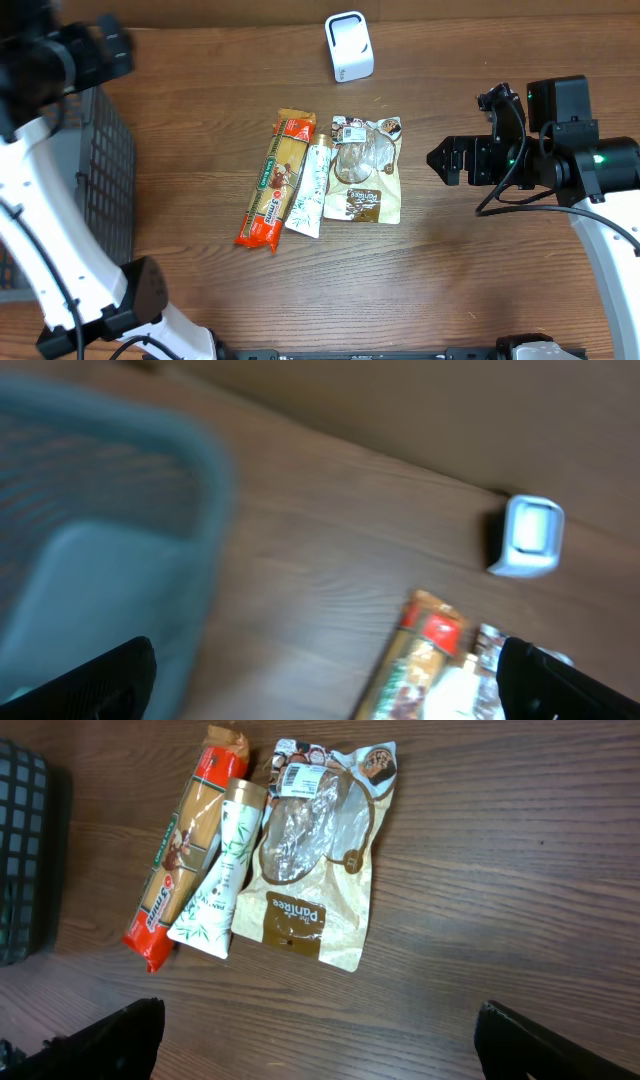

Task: Scan the item barcode
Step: 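Reach the left gripper into the basket and grasp the mint-green packet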

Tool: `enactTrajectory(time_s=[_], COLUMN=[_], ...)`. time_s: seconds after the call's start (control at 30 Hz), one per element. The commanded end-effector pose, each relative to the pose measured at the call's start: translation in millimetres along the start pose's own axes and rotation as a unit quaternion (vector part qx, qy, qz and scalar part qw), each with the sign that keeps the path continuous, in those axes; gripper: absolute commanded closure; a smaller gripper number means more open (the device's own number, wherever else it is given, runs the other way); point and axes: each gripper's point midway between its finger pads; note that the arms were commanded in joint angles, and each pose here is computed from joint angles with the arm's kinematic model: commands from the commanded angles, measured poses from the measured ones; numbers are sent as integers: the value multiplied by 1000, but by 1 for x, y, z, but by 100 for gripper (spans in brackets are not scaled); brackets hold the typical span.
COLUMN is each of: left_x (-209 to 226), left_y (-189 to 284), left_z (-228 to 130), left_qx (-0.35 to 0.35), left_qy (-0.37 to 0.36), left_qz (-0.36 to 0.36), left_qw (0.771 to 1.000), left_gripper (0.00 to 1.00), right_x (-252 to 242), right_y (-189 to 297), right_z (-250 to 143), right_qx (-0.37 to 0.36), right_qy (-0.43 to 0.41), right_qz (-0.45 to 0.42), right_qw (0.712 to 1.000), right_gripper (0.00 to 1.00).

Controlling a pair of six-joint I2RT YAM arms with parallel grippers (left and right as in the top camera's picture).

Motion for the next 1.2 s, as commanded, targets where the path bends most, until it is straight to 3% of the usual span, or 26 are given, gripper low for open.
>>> enactTrajectory(time_s=[0.0,0.23,0.43,0.73,0.97,1.17], left_x=[73,185,222,254,285,301], left_y=[41,62,45,-35,-93,-112], left_z=[0,-28,-61,-116,-190,-209], left_qx=[-24,-11,42,132,205,208], left_qy=[89,240,300,330,297,261], left_qz=[71,168,175,165,193,212], left_qw=[993,956,937,920,912,919], left_gripper=[0,0,0,0,4,4], right_x=[5,5,5,5,6,5], right_y=[5,5,5,5,5,5], right_z=[8,8,8,8,14,13], right_qx=[-13,-13,-13,-13,-25,-23], right_qy=[10,11,11,11,16,15], right_qz=[3,3,3,3,4,4], right_qw=[1000,1000,1000,1000,1000,1000], right_gripper=[0,0,0,0,0,0])
Point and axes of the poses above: each gripper's point midway between its finger pads, its own y axis back along the fingers, its own x axis along the line the jaws close on, z = x × y, and after that the axes turned 2 degrees about y, right-handed
